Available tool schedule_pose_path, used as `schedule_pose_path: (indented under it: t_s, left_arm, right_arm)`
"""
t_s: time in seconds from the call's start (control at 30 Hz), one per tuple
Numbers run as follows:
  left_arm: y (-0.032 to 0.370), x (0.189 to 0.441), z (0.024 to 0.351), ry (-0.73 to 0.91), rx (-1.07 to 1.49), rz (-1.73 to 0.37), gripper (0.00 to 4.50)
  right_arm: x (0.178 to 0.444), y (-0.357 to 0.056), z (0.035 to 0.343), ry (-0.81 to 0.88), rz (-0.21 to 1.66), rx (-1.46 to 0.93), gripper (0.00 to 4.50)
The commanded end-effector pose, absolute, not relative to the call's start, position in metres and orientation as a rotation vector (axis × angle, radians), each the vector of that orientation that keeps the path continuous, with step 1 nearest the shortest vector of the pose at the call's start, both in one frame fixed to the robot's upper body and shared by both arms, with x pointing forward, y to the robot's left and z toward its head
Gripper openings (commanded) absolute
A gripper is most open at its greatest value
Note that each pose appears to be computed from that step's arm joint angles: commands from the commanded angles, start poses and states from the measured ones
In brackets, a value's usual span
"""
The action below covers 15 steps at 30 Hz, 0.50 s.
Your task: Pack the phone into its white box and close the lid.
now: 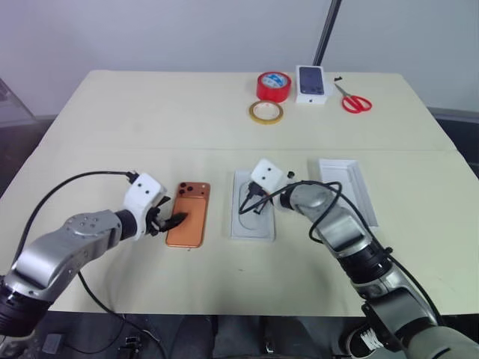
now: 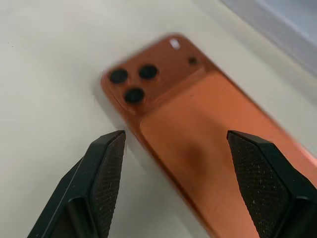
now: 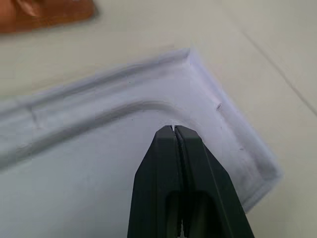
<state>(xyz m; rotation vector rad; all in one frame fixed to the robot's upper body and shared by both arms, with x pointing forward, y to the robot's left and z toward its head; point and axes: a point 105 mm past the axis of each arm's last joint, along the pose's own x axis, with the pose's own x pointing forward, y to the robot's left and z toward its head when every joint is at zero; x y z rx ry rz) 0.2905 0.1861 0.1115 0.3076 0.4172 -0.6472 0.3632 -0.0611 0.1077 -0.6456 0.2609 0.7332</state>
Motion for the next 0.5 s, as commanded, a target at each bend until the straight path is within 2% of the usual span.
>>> schedule_pose_path:
  t_s: [0.03,0.1,0.23,0.33,0.37,0.5]
  left_arm:
    - [0.193,0.293,0.128,0.336,0.317,-0.631,3.43]
    - [0.199,0.293,0.126,0.34,0.306,-0.601,3.43]
    - [0.217,0.297,0.121,0.399,0.117,-0.486,3.43]
    - [0.219,0.295,0.113,0.478,-0.019,-0.446,4.31]
    - [0.218,0.294,0.11,0.503,-0.036,-0.443,4.45]
    - [0.206,0.29,0.104,0.587,-0.172,-0.458,4.45]
  right_arm:
    - [0.369,-0.067,0.114,0.234,0.687,-0.715,0.06]
    - [0.366,-0.065,0.117,0.213,0.702,-0.714,0.06]
    - [0.347,-0.042,0.15,0.096,0.835,-0.626,0.06]
    - [0.33,-0.022,0.163,0.057,0.945,-0.599,0.0]
    - [0.326,-0.016,0.165,0.055,0.975,-0.592,0.0]
    - [0.313,0.005,0.155,0.088,1.08,-0.639,0.0]
